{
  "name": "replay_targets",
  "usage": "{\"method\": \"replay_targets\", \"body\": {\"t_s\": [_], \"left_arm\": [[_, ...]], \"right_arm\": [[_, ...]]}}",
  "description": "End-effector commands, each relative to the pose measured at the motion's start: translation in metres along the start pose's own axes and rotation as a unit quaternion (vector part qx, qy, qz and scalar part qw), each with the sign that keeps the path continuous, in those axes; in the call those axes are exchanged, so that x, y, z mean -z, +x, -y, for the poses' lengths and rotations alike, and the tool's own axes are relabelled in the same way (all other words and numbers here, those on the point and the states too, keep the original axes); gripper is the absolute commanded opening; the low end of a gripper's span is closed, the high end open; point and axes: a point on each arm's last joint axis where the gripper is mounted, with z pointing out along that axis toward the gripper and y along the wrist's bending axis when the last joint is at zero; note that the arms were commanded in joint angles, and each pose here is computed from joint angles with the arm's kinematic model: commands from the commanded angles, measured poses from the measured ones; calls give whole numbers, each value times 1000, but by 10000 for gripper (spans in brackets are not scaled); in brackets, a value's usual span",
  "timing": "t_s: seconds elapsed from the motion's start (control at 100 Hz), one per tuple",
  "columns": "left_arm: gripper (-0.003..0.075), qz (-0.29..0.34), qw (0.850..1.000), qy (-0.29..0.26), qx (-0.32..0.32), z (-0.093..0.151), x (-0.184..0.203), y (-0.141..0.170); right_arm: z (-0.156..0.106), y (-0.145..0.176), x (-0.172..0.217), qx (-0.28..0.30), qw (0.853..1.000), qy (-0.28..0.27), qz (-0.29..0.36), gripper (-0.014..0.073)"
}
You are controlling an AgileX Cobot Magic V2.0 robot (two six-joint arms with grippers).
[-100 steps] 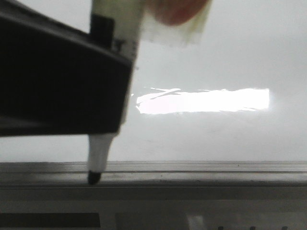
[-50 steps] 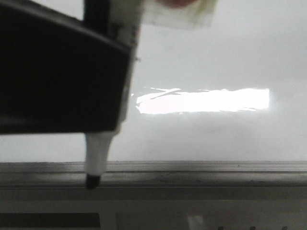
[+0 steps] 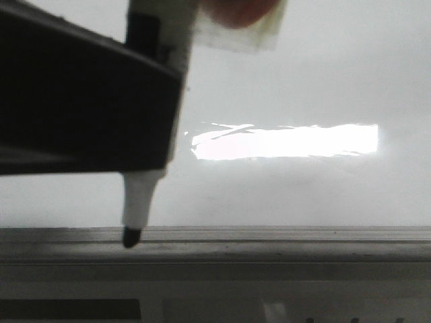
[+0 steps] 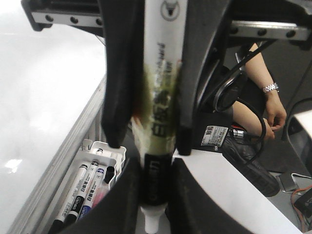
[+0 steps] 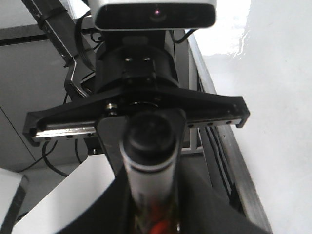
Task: Write number 6 on whiteboard
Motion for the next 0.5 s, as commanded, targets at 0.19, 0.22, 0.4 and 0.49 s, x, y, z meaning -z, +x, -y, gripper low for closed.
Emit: {"method": "replay_targets", "body": {"t_s": [0.19,0.22,0.4,0.49], "left_arm": [[339,65,996,15,62,7,5,-25],[397,68,996,10,61,7,7,-27],[408,101,990,-93,16,13,34,-42],[343,126,972,-199,7,14,59,-48]], "right_arm": [[3,-22,20,59,993,90,41,-62],[2,-23,23,74,992,98,38,-62],[-5,-23,50,127,972,192,48,-60],[-1,-20,63,126,954,266,55,-60]]}}
